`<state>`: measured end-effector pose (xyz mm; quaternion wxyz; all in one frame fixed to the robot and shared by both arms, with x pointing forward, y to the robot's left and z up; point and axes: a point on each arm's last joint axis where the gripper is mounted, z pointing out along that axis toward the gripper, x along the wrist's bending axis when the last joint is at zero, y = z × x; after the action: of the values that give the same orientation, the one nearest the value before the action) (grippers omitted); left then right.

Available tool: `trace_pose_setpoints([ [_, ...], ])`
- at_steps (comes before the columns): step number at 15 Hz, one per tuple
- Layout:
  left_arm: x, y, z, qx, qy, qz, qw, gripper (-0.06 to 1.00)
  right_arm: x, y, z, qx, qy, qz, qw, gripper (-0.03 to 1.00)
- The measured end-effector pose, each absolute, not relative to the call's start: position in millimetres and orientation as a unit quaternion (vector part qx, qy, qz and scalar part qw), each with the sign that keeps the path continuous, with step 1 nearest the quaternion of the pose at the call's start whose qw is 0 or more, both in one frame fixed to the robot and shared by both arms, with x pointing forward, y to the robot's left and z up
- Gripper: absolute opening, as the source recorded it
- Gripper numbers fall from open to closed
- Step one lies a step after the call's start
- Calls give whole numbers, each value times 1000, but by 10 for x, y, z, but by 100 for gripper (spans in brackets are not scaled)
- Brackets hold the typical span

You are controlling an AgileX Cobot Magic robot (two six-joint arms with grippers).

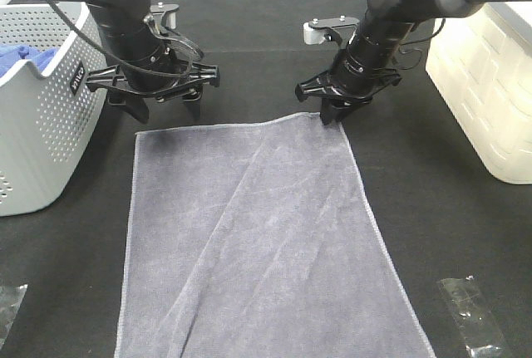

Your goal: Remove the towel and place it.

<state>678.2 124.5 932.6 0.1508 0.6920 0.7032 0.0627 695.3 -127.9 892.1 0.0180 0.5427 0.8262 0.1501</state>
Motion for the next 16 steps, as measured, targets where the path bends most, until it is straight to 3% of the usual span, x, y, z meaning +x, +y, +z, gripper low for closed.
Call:
trace_pose_setpoints([
  [3,6782,1245,9326,692,703,63,151,71,6954,-1278,8922,543,826,151,19,12],
  [5,6781,1245,9326,692,703,63,150,71,6965,-1279,8924,542,826,154,24,0],
  [9,6763,1252,9320,695,703,59,140,71,6997,-1290,8954,546,823,152,36,1],
  [10,6761,1253,9319,696,702,58,139,71,7013,-1286,8991,550,820,153,37,11],
  [12,6756,1255,9317,697,702,57,136,71,7036,-1277,9044,559,813,157,38,43],
  [13,6754,1256,9317,698,701,57,135,71,7044,-1281,9053,560,813,157,41,50],
  [16,6753,1256,9316,698,701,57,134,71,7072,-1300,9057,554,816,157,61,44],
])
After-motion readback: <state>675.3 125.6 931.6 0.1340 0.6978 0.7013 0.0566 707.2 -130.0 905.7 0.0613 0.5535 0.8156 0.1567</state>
